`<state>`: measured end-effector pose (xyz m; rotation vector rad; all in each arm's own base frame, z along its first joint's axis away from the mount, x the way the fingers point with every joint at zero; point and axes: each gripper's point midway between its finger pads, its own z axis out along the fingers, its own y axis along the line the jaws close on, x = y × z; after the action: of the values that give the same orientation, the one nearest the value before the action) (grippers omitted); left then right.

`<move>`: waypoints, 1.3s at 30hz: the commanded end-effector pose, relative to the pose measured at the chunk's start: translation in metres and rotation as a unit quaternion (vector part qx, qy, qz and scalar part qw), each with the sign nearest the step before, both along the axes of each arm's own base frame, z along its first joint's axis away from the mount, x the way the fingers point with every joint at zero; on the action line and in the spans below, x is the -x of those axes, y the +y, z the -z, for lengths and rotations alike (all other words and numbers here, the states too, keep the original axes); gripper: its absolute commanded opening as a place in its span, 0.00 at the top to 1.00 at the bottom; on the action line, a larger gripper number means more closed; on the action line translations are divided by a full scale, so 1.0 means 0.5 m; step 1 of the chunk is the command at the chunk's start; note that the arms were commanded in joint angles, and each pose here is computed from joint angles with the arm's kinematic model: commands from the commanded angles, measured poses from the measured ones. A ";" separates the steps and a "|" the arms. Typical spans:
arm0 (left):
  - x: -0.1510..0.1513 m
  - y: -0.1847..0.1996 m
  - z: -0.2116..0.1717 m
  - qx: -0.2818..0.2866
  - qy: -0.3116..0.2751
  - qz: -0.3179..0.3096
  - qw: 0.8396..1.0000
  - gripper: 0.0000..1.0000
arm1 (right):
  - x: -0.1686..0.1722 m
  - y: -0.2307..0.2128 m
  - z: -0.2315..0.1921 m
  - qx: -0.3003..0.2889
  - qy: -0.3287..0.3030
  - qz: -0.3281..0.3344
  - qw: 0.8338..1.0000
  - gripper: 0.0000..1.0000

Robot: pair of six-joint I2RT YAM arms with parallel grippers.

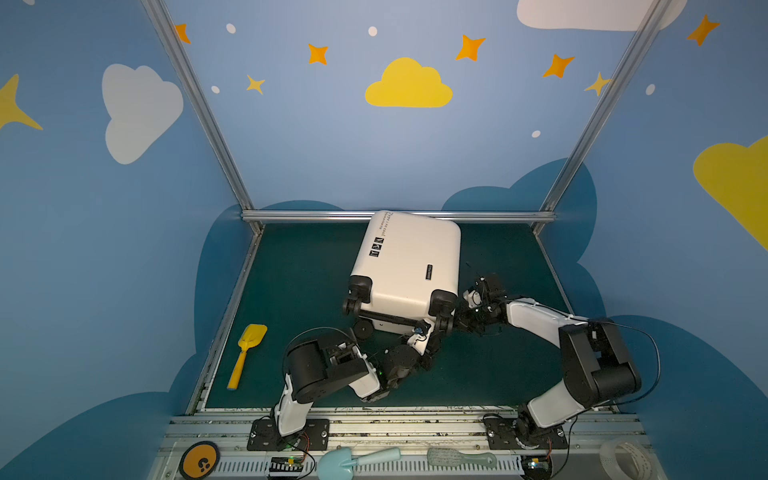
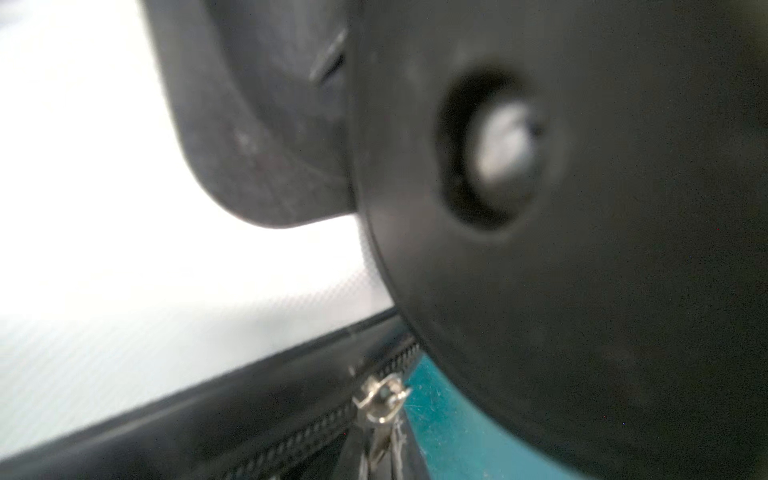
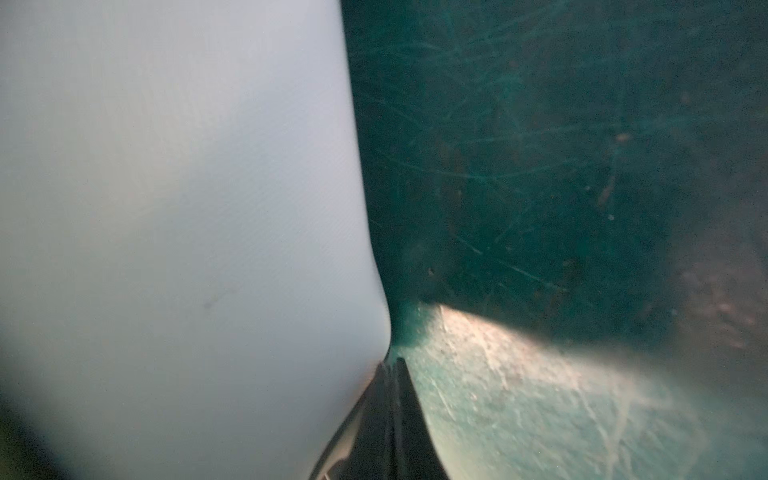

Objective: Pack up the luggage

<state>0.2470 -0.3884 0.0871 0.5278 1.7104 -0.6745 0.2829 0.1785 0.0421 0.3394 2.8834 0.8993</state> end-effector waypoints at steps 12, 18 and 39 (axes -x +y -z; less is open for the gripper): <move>0.005 -0.007 -0.110 0.058 -0.034 0.005 0.998 0.97 | -0.018 0.033 -0.023 -0.024 -0.013 -0.018 0.999 1.00; 0.031 -0.047 -0.088 0.003 -0.050 0.031 0.998 0.97 | -0.017 0.044 -0.022 -0.026 -0.011 -0.024 0.999 1.00; 0.064 -0.074 -0.099 -0.019 -0.138 0.012 0.990 0.97 | -0.013 0.060 -0.024 -0.023 -0.012 -0.034 0.999 1.00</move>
<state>0.2410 -0.3967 0.0909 0.5647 1.6614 -0.4702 0.2862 0.1752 0.0371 0.3824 2.9059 0.8345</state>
